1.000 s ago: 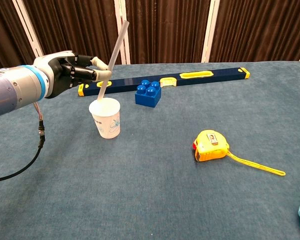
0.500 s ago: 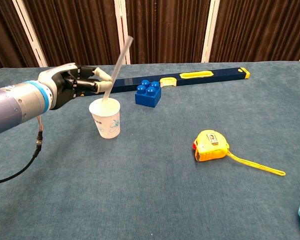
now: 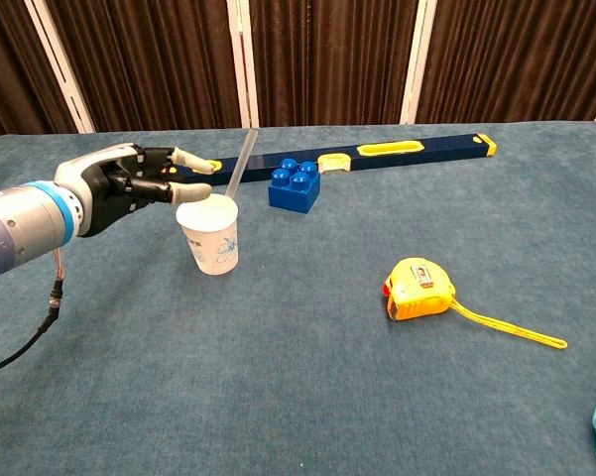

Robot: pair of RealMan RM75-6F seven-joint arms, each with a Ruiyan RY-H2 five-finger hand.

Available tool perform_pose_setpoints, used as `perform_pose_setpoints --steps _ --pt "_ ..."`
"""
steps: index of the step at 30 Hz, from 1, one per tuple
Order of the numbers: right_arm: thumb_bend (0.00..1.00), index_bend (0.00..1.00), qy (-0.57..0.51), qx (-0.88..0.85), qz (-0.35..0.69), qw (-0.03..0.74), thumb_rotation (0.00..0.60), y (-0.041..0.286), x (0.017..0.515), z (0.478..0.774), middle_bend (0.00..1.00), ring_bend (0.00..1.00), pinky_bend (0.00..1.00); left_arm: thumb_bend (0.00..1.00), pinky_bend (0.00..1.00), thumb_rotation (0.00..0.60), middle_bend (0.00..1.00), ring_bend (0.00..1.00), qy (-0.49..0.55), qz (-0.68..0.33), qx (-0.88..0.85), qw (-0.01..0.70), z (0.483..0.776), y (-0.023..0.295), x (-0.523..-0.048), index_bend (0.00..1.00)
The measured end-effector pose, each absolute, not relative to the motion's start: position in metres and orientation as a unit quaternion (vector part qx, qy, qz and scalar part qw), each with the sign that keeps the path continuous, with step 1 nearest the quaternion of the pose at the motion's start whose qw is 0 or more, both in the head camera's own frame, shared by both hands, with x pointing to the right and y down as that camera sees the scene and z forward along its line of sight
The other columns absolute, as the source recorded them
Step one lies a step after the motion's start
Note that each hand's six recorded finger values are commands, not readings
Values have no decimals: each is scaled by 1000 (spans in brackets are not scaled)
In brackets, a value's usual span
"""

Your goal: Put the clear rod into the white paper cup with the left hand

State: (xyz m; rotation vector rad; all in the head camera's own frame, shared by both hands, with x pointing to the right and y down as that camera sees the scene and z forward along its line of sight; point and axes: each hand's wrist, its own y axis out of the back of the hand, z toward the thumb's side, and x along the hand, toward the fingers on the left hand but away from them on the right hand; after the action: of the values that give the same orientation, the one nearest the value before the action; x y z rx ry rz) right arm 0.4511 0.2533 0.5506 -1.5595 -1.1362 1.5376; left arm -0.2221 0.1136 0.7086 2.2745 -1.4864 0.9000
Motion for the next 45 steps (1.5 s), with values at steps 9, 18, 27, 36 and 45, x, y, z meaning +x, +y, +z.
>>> perform_pose_setpoints --steps 9,18,27,36,45 --pt "91 0 -435 -596 588 331 600 254 451 550 0 0 0 281 0 600 0 0 -519 311 792 80 686 103 -242 315" --pt "89 0 -435 -595 589 332 600 254 451 550 0 0 0 282 0 600 0 0 -484 374 790 -40 665 96 -265 162" --pt "90 0 -435 -593 590 334 600 254 451 550 0 0 0 282 0 600 0 0 -359 498 737 -283 630 120 -309 98" --pt "89 0 -434 -594 590 333 600 254 450 550 0 0 0 271 0 600 0 0 -300 569 670 -371 591 162 -365 47" --pt "89 0 -435 -593 591 332 600 254 449 550 0 0 0 270 0 600 0 0 -306 568 649 -402 581 177 -379 46"
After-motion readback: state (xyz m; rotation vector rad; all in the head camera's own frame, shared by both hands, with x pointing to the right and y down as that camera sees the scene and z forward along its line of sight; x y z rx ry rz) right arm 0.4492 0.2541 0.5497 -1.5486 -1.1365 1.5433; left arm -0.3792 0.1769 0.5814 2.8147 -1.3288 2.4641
